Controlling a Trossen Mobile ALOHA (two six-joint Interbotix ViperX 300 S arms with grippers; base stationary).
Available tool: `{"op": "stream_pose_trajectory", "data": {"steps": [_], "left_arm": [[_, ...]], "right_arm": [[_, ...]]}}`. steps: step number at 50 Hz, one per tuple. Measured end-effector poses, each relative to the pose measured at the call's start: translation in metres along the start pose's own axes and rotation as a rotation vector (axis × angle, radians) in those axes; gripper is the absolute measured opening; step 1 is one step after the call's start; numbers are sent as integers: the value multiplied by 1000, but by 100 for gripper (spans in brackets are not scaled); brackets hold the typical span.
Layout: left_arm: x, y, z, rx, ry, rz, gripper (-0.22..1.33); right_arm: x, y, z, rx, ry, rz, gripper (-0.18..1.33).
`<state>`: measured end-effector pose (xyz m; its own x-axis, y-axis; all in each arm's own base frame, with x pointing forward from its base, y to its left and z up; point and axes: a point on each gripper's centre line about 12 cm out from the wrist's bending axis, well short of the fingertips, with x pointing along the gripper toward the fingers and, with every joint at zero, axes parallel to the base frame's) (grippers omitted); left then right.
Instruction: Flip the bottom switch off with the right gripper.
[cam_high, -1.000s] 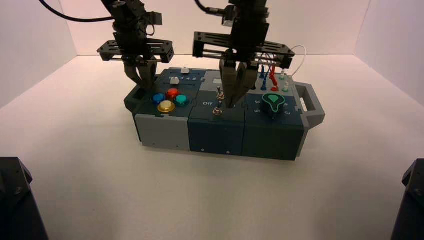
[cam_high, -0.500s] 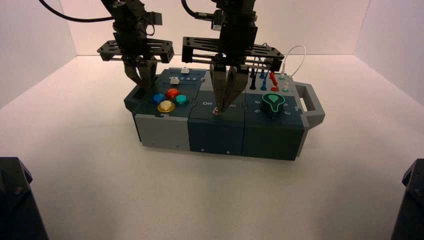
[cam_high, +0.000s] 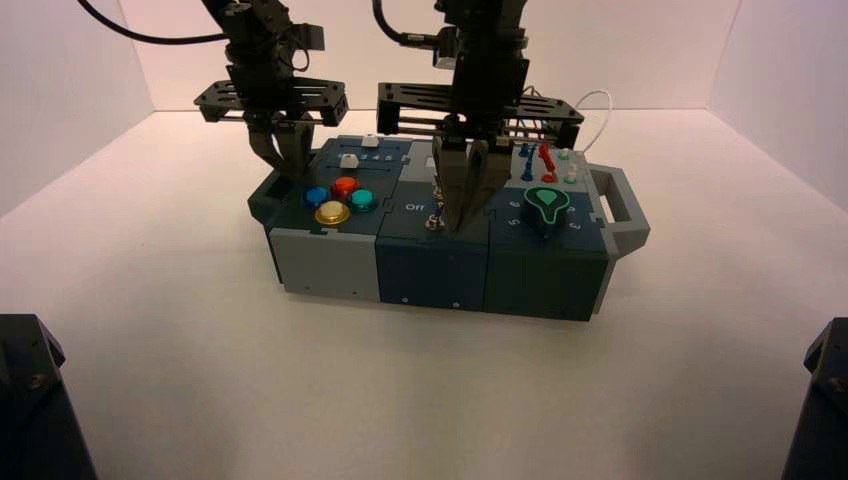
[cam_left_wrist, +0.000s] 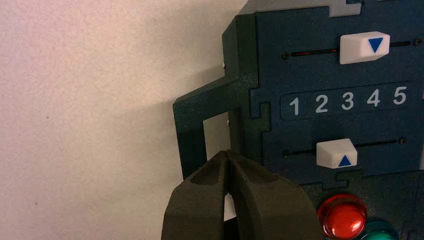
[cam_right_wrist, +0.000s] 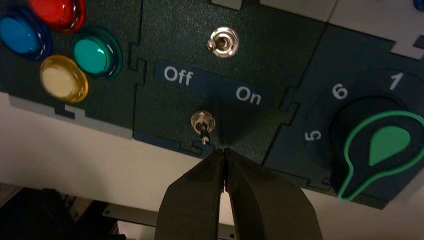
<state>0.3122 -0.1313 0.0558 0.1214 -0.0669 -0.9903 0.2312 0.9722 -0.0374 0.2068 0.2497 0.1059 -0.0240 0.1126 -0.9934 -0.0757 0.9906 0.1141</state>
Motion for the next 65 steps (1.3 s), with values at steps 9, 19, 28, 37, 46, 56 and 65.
{"op": "stream_pose_trajectory", "data": {"steps": [9, 19, 28, 37, 46, 56, 65], "left_arm": [[0, 1, 0, -2, 1, 0, -17], [0, 1, 0, 0, 1, 0, -17], [0, 1, 0, 0, 0, 0, -17], [0, 1, 0, -2, 1, 0, -17], [0, 1, 0, 0, 1, 0, -17], [0, 1, 0, 0, 1, 0, -17], [0, 1, 0, 0, 1, 0, -17]], "right_arm": [[-1, -1, 0, -8, -9, -2, -14], [-2, -2, 1, -16, -18, -8, -14], [-3, -4, 5, -21, -30, -14, -14], [-3, -3, 7, -26, -36, -15, -14], [0, -2, 9, -26, -37, -18, -14], [2, 1, 13, -31, -40, -20, -14], [2, 3, 16, -33, -48, -17, -14]]}}
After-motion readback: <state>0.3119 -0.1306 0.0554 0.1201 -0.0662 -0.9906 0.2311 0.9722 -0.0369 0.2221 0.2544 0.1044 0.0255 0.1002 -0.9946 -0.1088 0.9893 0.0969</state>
